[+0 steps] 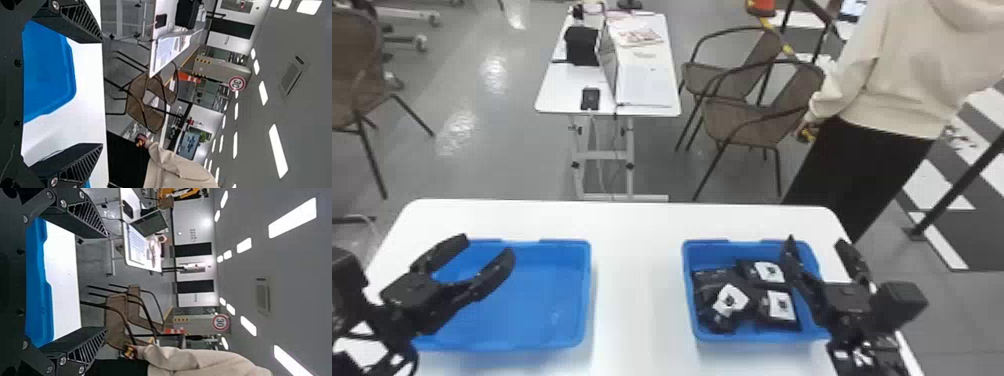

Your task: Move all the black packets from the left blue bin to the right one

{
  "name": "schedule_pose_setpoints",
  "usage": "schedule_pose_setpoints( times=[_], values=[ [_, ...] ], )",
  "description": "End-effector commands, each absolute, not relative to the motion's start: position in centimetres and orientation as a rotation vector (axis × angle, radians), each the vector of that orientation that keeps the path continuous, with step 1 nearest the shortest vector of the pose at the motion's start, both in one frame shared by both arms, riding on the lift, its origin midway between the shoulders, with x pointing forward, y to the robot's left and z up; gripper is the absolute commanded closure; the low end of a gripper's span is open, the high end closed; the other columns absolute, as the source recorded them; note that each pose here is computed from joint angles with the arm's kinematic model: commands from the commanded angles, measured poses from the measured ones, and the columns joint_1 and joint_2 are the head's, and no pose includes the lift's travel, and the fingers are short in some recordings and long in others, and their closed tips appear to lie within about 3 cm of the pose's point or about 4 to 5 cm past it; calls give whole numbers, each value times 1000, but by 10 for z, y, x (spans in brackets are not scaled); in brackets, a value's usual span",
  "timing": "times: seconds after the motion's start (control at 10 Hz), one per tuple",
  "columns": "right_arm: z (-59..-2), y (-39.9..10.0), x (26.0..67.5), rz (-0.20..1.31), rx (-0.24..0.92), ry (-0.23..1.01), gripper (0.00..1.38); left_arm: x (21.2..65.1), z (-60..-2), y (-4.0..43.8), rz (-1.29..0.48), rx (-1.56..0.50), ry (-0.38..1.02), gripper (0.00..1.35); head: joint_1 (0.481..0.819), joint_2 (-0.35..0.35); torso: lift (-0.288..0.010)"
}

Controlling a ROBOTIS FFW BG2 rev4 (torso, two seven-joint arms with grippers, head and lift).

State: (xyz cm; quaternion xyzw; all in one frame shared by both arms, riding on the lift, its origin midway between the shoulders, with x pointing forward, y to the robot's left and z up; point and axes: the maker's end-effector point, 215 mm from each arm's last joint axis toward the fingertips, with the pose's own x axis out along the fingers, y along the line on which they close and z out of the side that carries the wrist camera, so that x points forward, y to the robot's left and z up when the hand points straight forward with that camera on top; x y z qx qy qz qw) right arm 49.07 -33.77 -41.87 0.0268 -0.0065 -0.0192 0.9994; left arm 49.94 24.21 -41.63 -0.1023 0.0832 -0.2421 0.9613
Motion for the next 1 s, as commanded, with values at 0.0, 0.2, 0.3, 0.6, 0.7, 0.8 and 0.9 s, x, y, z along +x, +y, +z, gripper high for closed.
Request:
schedule_pose_setpoints(
  times=[0.0,0.2,0.3,0.6,0.7,0.8,0.9],
  values=[
    [-392,-327,447,-43,20,-106,194,472,-418,285,-392,-118,133,203,695,-123,0],
    [-396,-302,407,0,5,-107,197,438,-424,309,-338,-42,129,243,695,-51,0],
    [-402,-292,388,17,3,-103,197,425,-425,311,-325,-1,146,243,695,-18,0],
    [-423,-259,353,43,39,-43,197,401,-436,299,-278,8,150,243,695,51,0],
    [-428,-256,352,46,43,-35,197,404,-437,285,-301,5,153,243,695,61,0],
    [-431,-257,353,44,46,-31,197,406,-437,276,-311,-1,152,243,695,60,0],
    [-430,-259,354,38,50,-33,197,407,-437,269,-307,-23,147,243,695,47,0]
  ],
)
